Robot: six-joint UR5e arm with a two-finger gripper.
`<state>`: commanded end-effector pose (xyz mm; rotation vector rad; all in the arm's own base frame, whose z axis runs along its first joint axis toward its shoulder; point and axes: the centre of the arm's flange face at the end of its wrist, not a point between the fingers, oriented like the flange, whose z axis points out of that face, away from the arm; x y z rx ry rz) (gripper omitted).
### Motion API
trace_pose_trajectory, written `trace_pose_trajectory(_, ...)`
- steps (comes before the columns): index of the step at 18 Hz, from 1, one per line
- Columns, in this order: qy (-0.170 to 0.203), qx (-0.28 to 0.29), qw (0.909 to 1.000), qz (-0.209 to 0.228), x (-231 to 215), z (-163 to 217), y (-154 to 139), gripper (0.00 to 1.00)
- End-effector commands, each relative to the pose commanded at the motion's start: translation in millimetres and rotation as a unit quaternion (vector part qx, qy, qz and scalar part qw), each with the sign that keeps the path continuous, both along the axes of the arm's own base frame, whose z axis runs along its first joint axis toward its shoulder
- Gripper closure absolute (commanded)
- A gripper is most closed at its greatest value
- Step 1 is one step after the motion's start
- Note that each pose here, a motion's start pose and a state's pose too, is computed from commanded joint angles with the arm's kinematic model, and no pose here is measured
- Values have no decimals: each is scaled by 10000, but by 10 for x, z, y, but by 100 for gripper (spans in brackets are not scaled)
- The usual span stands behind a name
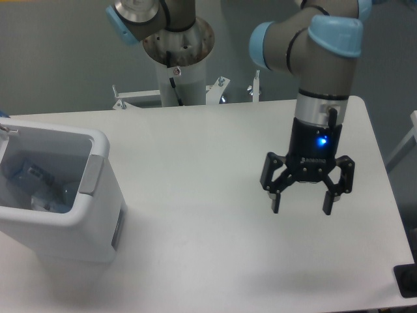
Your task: Place the trash in the trash can
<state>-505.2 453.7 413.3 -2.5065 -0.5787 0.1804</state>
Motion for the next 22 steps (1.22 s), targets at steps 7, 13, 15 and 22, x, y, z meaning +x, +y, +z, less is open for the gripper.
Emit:
trace_pose_trajectory(7, 384, -1157, 9921, -302, -123, -275, -241, 0)
trace_pose_trajectory(13, 536, -1513, 9839, -782, -141, -350, -269, 0)
trace_pose_trajectory(15, 431, -1599, 9828, -820, -151, -356, -271, 0)
trace_pose_trajectory(22, 283, -2252, 9656, -1270, -208, -382, -333, 0)
